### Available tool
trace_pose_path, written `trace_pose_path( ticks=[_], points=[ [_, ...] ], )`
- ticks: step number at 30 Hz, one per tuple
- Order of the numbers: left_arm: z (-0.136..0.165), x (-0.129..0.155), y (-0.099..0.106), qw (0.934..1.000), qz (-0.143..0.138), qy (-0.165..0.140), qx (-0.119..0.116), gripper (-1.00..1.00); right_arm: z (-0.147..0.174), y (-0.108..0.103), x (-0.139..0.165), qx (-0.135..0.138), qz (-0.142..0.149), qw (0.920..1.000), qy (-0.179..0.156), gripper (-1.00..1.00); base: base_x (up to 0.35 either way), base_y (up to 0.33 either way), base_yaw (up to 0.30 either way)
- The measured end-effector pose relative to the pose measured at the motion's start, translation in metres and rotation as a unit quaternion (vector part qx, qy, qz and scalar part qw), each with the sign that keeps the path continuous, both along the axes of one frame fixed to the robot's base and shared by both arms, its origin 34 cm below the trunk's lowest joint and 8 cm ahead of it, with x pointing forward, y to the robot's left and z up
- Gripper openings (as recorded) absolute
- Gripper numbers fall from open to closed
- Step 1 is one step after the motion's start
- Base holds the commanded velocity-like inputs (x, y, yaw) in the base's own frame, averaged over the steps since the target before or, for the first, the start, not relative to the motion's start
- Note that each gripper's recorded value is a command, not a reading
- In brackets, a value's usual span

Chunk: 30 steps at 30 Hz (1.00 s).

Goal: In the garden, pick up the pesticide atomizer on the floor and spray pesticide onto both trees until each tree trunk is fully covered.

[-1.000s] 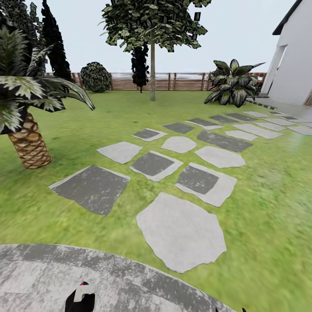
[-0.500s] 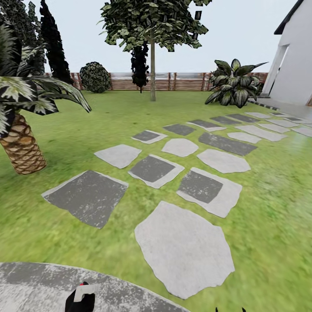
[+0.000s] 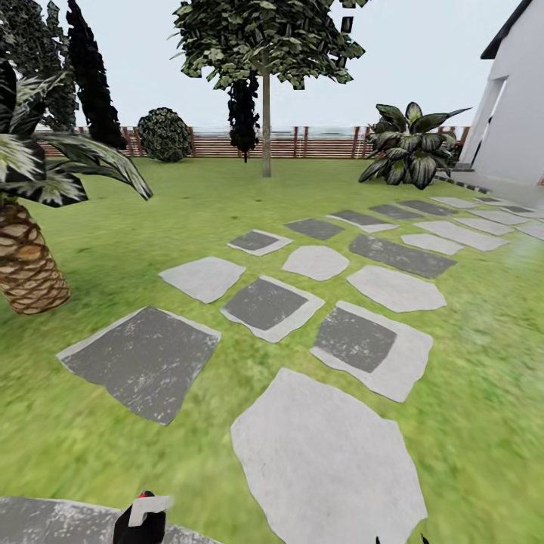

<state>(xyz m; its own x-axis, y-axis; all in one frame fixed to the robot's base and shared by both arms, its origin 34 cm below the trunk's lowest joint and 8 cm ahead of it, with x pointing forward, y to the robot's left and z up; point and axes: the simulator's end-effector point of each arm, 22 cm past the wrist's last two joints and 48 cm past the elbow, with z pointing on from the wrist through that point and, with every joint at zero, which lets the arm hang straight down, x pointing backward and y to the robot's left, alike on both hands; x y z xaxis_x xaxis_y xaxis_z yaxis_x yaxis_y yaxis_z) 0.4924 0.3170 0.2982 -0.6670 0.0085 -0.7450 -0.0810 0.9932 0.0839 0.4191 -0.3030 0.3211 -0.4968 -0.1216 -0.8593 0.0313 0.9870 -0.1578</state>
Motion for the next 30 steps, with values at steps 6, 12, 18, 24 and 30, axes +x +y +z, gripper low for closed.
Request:
trace_pose_path(
  ticks=[6,12,18,24,30],
  points=[
    [0.0001,0.0000,0.0010,1.0000,0.000,0.000,0.001,-1.00,0.0000,0.0002,0.0002,0.000,0.000,1.0000,0.000,1.00,0.340,0.000,0.000],
    [0.0001,0.0000,0.0011,1.0000,0.000,0.000,0.001,-1.00,0.0001,0.0001,0.0003,0.000,0.000,1.0000,0.000,1.00,0.340,0.000,0.000],
    [0.0001,0.0000,0.0012,1.0000,0.000,0.000,0.001,-1.00,0.0001,0.0003,0.0003,0.000,0.000,1.0000,0.000,1.00,0.340,0.000,0.000],
    [0.0001,0.0000,0.0011,1.0000,0.000,0.000,0.001,-1.00,0.0001,0.0000,0.0002,0.000,0.000,1.0000,0.000,1.00,0.340,0.000,0.000],
    [0.0001,0.0000,0.0012,1.0000,0.000,0.000,0.001,-1.00,0.0000,0.0001,0.0000,0.000,0.000,1.0000,0.000,1.00,0.340,0.000,0.000]
  ],
)
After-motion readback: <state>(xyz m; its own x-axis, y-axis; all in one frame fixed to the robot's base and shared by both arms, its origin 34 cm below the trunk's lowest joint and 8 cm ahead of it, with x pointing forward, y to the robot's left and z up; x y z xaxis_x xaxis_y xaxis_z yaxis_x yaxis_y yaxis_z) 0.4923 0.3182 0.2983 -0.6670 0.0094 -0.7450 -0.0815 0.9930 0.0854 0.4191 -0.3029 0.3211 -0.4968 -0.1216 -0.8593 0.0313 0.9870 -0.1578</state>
